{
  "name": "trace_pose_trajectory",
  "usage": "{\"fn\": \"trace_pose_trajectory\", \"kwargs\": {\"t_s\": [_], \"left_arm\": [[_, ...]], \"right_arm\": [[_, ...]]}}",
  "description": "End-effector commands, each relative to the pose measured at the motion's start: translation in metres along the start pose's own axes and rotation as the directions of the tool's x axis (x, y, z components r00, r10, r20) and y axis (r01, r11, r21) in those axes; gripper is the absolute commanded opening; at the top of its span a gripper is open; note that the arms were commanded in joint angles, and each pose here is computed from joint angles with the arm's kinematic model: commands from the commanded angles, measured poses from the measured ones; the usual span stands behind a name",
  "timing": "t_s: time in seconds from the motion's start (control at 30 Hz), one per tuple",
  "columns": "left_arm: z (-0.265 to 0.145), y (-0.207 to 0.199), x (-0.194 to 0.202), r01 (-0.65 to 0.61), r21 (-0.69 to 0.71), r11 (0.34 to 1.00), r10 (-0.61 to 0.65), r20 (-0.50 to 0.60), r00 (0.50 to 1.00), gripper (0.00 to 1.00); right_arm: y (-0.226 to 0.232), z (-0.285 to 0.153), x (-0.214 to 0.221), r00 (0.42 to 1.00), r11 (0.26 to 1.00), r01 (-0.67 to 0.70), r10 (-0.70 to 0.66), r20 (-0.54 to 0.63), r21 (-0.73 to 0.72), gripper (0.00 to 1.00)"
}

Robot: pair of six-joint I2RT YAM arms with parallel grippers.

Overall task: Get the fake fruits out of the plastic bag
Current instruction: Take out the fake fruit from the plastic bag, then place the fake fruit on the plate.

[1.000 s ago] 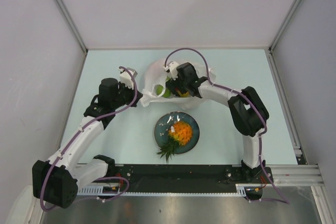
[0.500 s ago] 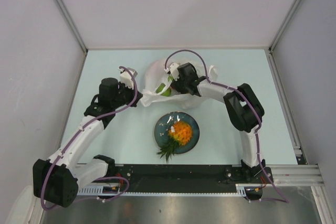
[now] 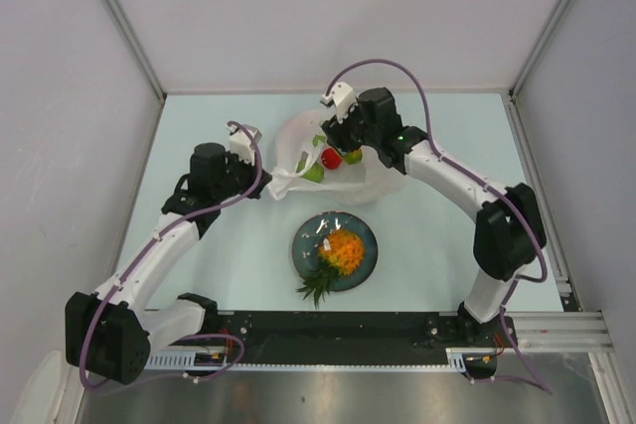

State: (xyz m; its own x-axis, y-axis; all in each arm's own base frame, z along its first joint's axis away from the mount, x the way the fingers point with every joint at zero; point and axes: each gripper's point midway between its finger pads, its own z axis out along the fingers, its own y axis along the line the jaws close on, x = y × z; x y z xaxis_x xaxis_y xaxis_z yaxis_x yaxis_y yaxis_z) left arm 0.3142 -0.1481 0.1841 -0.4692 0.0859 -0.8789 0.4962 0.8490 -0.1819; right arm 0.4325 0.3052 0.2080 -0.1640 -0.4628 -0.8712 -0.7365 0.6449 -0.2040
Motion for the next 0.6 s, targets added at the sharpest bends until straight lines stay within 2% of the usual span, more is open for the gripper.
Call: {"fn": "trace_pose_trajectory", "kwargs": {"t_s": [0.0, 0.23, 0.37, 0.5, 0.57], "left_arm": [[-0.002, -0.005, -0.039, -0.017, 0.029, 0.999, 0.014, 0.097, 0.995, 0.00], [-0.002, -0.004, -0.045, -0.025, 0.021, 0.999, 0.023, 0.106, 0.994, 0.00], [-0.002, -0.005, -0.044, -0.023, 0.026, 0.999, 0.020, 0.107, 0.994, 0.00], [-0.002, -0.006, -0.044, -0.020, 0.032, 0.999, 0.016, 0.108, 0.994, 0.00], [-0.001, -0.007, -0.044, -0.018, 0.037, 0.999, 0.014, 0.105, 0.994, 0.00]], "right_arm": [[0.026, -0.038, -0.042, 0.993, 0.991, -0.047, 0.061, 0.105, -0.128, 0.37], [0.069, -0.095, -0.026, 0.996, 0.965, -0.034, 0.054, 0.070, -0.260, 0.35], [0.095, -0.126, 0.012, 0.999, 0.946, -0.036, 0.040, 0.004, -0.323, 0.35], [0.109, -0.137, 0.058, 0.994, 0.939, -0.086, 0.059, -0.088, -0.333, 0.35], [0.111, -0.136, 0.067, 0.994, 0.940, -0.085, 0.056, -0.098, -0.329, 0.35]]}}
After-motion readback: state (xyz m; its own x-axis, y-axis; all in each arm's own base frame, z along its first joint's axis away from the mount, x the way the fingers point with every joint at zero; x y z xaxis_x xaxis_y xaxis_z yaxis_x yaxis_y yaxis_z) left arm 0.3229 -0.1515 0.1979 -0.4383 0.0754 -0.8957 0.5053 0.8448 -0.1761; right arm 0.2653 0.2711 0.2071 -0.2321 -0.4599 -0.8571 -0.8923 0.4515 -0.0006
